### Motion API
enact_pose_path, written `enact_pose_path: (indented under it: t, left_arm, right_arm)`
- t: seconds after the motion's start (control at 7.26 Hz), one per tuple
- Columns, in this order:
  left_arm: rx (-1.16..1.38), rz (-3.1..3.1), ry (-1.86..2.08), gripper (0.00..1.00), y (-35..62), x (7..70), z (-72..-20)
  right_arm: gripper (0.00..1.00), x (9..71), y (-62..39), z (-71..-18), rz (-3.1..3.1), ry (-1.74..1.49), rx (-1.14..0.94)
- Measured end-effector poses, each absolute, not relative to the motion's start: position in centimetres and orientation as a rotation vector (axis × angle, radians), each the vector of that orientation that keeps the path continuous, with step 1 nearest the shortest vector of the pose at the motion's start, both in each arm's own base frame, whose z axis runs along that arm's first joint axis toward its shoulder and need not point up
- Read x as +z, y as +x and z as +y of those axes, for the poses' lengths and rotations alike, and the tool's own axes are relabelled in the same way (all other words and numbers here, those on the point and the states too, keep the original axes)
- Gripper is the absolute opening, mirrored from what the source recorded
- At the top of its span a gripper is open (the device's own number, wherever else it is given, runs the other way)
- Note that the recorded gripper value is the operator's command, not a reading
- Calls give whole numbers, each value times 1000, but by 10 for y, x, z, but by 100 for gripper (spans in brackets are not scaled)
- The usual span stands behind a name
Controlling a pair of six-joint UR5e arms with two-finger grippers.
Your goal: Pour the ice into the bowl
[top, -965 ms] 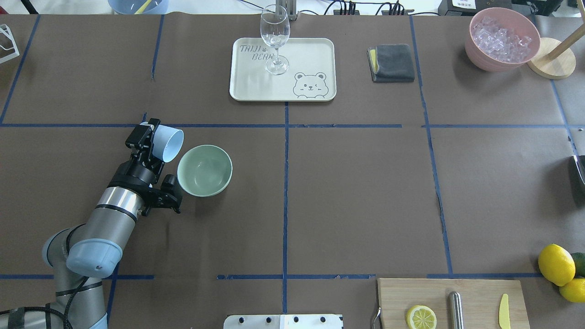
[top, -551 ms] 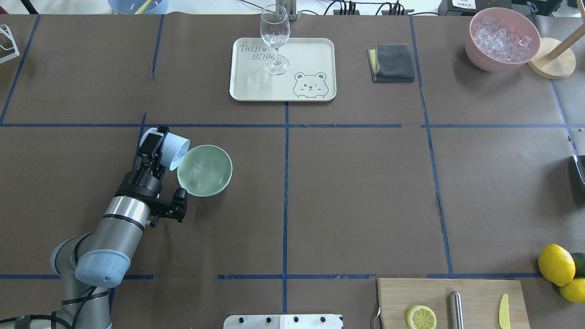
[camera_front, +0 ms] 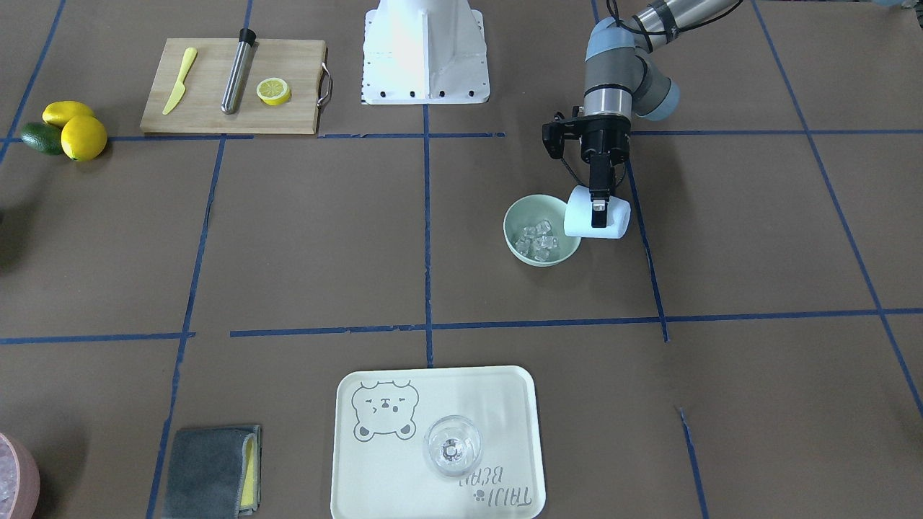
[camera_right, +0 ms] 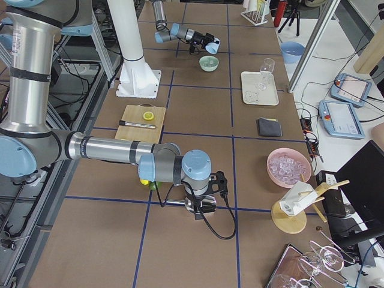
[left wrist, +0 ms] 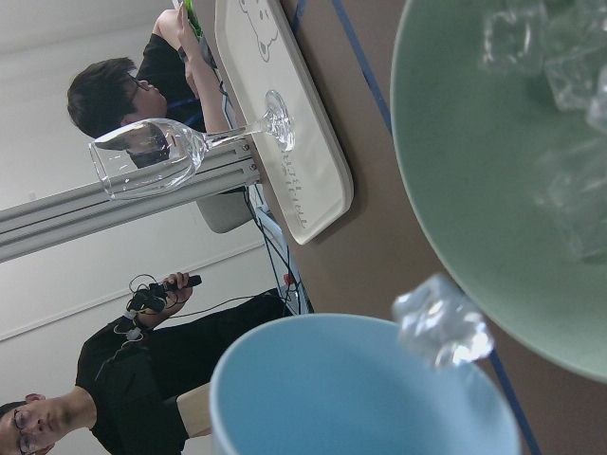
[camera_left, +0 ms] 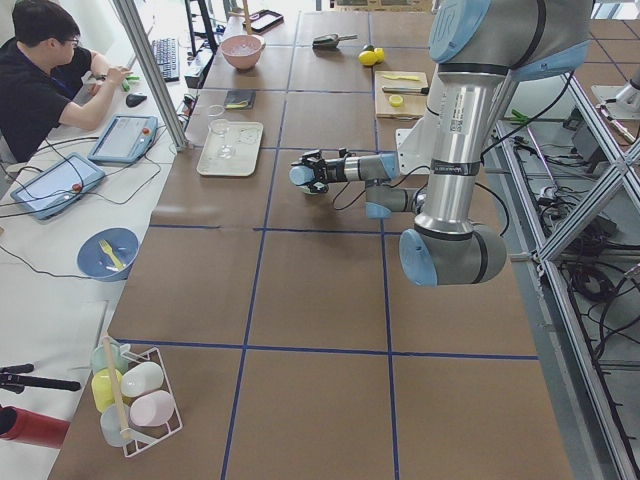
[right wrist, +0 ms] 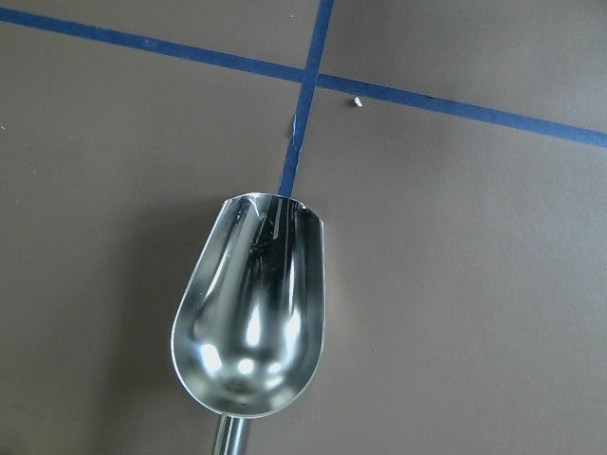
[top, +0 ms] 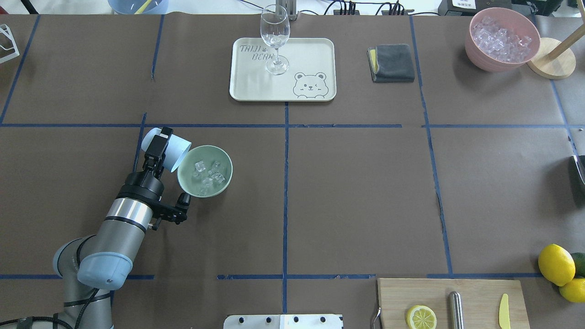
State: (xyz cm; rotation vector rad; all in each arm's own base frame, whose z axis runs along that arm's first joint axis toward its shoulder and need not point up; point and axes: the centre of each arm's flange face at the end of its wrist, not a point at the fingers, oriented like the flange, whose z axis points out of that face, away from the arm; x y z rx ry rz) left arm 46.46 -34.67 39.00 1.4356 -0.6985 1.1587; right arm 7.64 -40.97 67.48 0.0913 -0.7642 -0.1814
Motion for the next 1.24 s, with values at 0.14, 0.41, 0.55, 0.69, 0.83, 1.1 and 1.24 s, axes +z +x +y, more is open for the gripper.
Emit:
enact_pose_path:
  t: [0.14, 0.41, 0.55, 0.69, 0.83, 1.1, 1.24]
  left_arm:
    - [1177, -726, 1430, 0, 464, 389, -347]
    - [1189, -758, 1425, 0, 463, 385, -347]
    - [1166, -746, 1443, 0, 460, 381, -346]
    - [1104, -706, 1493, 0, 454, 375, -344]
    - [1013, -642, 1568, 0, 445, 370, -340]
    - [808, -444, 1732, 0, 431, 365, -324]
    - [684, -291, 1788, 0, 429, 363, -315]
  right_arm:
    - [100, 675, 76, -410, -764, 91, -181]
    - [100, 675, 76, -410, -764, 90, -180]
    - [100, 675, 76, -410, -764, 90, -180]
    - [100, 675, 76, -410, -764, 90, -180]
    - [100, 675, 76, -410, -764, 90, -180]
    - [100, 675, 76, -410, -765, 90, -180]
    - [100, 675, 76, -410, -765, 91, -180]
